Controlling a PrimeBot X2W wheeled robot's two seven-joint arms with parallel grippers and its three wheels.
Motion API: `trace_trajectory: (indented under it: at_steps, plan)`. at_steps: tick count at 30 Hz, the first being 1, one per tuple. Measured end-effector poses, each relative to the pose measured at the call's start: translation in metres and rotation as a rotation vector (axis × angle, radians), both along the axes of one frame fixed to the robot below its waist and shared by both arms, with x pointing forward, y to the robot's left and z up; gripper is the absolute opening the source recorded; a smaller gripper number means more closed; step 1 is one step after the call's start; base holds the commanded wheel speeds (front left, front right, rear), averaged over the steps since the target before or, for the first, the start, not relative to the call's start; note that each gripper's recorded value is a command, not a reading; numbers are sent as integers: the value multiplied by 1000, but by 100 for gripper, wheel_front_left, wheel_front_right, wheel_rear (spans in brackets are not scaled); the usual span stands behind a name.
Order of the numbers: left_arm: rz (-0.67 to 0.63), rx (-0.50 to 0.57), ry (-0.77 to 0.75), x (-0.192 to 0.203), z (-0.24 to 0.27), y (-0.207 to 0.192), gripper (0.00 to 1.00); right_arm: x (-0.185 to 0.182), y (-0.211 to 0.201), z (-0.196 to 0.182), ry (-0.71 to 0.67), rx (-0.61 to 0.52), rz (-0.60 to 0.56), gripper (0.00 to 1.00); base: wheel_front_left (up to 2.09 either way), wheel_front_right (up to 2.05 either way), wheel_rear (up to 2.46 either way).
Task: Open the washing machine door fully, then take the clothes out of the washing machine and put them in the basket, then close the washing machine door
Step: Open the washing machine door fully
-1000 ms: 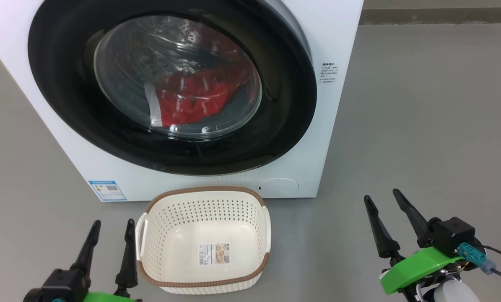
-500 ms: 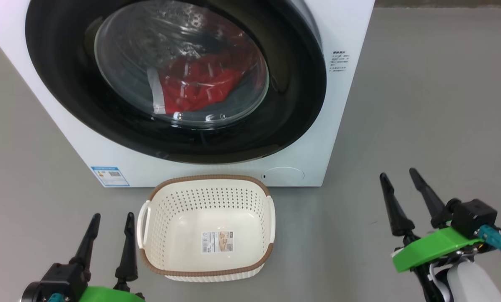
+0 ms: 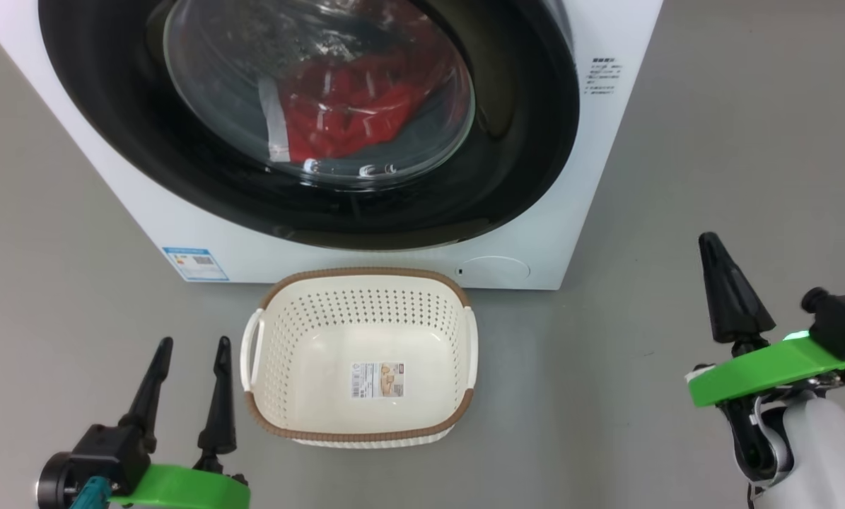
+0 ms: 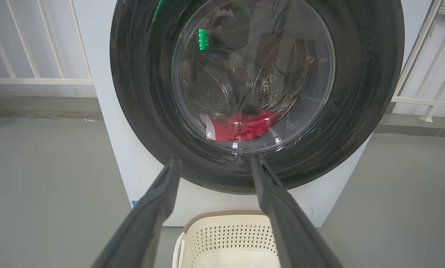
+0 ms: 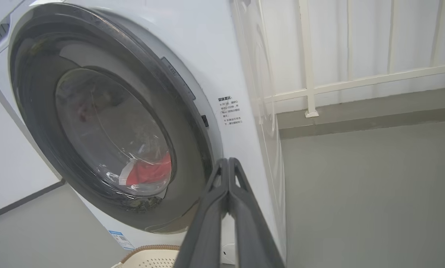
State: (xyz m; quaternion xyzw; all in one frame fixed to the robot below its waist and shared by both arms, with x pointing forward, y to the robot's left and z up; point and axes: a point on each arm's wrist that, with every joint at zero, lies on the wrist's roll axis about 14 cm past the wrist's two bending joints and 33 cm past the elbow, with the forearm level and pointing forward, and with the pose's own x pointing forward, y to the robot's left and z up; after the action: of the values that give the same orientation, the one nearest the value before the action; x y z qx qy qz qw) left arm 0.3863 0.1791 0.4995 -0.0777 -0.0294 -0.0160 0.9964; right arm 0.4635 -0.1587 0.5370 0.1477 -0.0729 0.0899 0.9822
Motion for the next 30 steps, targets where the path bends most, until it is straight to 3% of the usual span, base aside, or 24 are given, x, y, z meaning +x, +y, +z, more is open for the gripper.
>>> trace_trajectory:
  at_steps: [14,30]
  plan:
    - [17,-1,17,7,-7,6,100,37,-9,20,-21,248,30,0,0,0,0]
    - [41,-6,43,20,-17,15,100,91,-5,21,57,395,122,0,0,0,0]
